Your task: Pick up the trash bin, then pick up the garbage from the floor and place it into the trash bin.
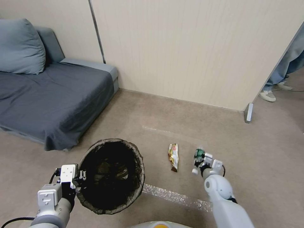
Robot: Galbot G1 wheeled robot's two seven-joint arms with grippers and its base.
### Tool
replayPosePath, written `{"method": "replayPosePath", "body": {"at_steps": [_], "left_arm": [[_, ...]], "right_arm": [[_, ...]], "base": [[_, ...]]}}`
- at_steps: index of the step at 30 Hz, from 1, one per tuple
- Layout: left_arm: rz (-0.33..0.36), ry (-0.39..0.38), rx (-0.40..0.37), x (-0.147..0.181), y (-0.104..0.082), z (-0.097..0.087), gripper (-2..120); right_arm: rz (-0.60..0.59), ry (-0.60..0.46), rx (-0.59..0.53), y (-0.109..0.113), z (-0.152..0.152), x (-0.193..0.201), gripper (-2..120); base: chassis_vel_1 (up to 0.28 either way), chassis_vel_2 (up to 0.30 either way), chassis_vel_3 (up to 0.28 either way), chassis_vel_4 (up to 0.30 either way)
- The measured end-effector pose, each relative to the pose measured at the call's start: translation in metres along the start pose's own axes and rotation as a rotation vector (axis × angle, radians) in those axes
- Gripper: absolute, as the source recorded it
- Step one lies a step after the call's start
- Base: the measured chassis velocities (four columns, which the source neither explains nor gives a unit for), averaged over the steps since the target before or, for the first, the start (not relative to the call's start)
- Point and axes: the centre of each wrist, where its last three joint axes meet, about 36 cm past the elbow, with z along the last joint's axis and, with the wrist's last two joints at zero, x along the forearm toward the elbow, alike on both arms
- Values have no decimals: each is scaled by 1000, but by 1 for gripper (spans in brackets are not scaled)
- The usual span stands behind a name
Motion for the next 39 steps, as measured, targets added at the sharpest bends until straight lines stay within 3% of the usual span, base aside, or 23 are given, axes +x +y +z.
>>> {"method": "replayPosePath", "body": {"at_steps": [2,3,4,6,11,20,27,39], "left_arm": [[1,0,0,0,0,0,1],[3,1,0,-1,-1,-1,1],[3,1,0,-1,-1,-1,1],[8,7,0,-1,-1,-1,1],[13,9,-4,-1,-2,-1,1],[13,9,-5,-1,-2,-2,1],[14,8,-9,-2,-4,-2,1],[15,6,-8,-2,-4,-3,1]], "right_arm": [[-36,-30,7,5,-16,14,23],[-132,-87,25,21,-49,49,23],[-132,-87,25,21,-49,49,23],[-317,-169,55,52,-87,103,23],[-469,-188,58,79,-98,129,23],[-719,-178,78,123,-105,149,23],[-938,-95,118,165,-95,161,23],[-1050,42,187,199,-65,171,23]], "base": [[0,0,0,0],[0,0,0,0],[0,0,0,0],[0,0,0,0],[0,0,0,0],[0,0,0,0],[0,0,0,0],[0,0,0,0]]}}
